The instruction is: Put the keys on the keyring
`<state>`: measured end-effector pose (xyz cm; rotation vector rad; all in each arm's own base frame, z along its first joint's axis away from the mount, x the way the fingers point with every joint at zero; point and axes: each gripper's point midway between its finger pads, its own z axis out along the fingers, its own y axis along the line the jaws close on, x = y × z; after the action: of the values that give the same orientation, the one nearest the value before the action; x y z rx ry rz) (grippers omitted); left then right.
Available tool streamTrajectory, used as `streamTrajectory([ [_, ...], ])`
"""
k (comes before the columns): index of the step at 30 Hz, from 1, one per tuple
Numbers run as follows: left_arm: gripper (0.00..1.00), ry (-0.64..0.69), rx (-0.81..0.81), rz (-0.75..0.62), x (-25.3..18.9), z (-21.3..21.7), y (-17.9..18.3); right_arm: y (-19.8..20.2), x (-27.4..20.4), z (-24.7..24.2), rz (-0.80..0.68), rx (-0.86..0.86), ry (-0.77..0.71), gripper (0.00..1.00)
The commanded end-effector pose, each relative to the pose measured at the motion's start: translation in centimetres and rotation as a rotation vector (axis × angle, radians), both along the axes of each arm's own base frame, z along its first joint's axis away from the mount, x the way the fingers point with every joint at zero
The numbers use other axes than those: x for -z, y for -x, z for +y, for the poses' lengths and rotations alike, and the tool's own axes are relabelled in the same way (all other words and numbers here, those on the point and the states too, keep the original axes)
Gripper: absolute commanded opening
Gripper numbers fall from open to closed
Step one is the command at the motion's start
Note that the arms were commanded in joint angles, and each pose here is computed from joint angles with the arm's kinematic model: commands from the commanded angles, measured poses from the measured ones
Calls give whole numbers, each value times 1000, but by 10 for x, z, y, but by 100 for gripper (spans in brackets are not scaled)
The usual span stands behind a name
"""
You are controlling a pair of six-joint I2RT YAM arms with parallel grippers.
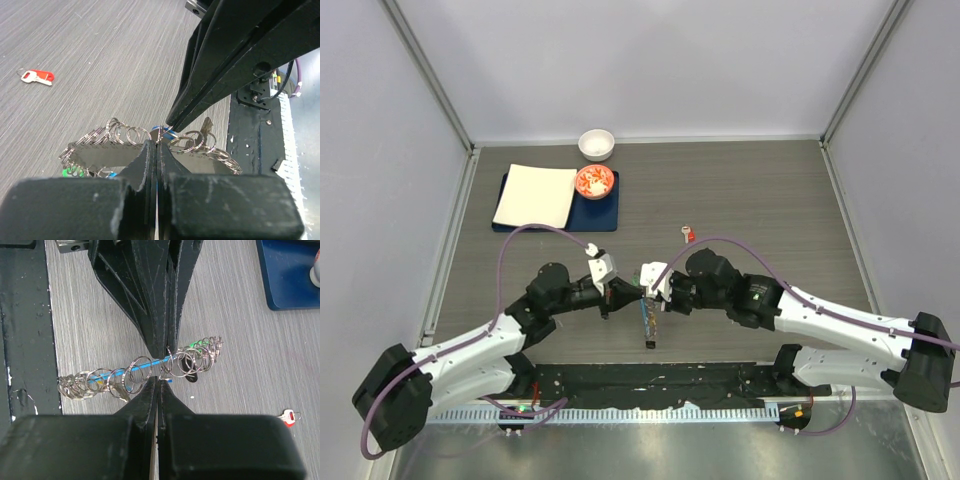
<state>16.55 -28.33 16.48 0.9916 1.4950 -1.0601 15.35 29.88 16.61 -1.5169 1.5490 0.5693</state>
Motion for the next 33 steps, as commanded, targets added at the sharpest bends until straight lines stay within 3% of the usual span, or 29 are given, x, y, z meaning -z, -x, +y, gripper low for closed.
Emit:
streamTrajectory([
  [1,0,110,-99,-42,-35,2,-16,4,-15,2,-13,-19,-33,1],
  [21,0,323,-177,-40,-52,10,-20,5,-15,11,-28,-12,-57,1],
  [26,21,293,-172,-31,-40,8,-22,-2,-26,7,-69,19,-56,1],
  [33,37,258,-171,-58,-29,9,-21,-4,-32,3,-92,11,-13,1],
])
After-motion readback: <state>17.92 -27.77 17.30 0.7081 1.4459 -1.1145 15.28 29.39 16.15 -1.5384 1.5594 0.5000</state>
